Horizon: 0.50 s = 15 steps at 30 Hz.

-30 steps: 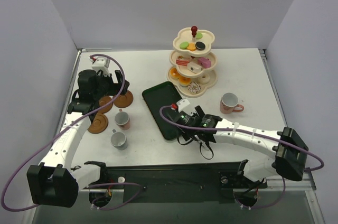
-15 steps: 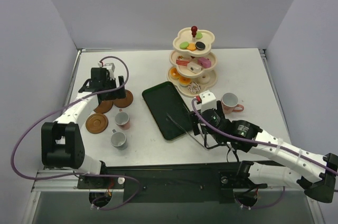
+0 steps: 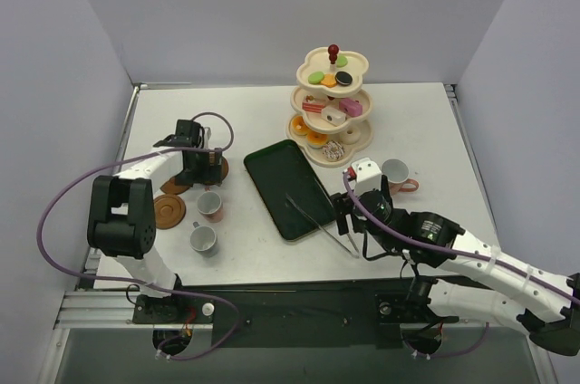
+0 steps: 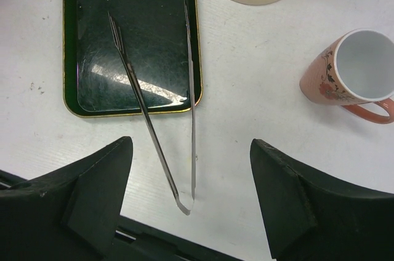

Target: Serve the afternoon tea

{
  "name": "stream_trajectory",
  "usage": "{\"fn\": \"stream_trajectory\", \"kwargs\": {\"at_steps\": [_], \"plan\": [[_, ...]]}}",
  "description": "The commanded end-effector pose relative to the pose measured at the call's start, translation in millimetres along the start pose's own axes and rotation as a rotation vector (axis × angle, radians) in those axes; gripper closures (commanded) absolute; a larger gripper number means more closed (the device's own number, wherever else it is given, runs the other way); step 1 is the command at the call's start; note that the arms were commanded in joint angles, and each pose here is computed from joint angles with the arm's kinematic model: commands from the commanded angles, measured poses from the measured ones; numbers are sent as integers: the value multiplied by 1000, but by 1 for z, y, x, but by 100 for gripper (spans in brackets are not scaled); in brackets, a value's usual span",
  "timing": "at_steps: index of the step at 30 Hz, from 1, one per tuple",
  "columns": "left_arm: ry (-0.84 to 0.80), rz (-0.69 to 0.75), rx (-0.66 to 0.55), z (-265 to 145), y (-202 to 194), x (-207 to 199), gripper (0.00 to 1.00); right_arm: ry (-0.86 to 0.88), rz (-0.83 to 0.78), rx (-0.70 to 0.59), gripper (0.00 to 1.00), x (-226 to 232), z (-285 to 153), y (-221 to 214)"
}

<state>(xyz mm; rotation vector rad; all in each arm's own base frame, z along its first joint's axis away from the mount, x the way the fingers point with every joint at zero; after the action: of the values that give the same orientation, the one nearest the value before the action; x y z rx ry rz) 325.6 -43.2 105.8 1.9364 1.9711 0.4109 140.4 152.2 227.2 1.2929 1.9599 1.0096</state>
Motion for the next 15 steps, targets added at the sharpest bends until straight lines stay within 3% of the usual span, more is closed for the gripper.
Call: {"fn": "stream_trajectory", "kwargs": {"at_steps": [1, 8, 15], "plan": [[-53, 24, 42, 5, 5, -7, 5, 11, 24, -39, 28, -3, -6, 6], [-19, 37, 73, 22, 4, -3, 5, 40, 53, -75, 28, -5, -14, 10], [7, 60, 81, 47, 20, -2, 17, 82, 87, -117, 29, -6, -22, 14]]}}
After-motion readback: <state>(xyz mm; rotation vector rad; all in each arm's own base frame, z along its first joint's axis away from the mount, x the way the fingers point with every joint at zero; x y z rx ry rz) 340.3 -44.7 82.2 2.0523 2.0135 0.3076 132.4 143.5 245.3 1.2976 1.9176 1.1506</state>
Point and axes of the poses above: each gripper's point midway between its finger pads, its own z axis out along the fingers, its own x axis along the line the jaws close on, y = z × x, the point moved 7 cm from there along -z, back along the fingers, and after that the axes turned 1 degree about z, right-handed, at the moved point
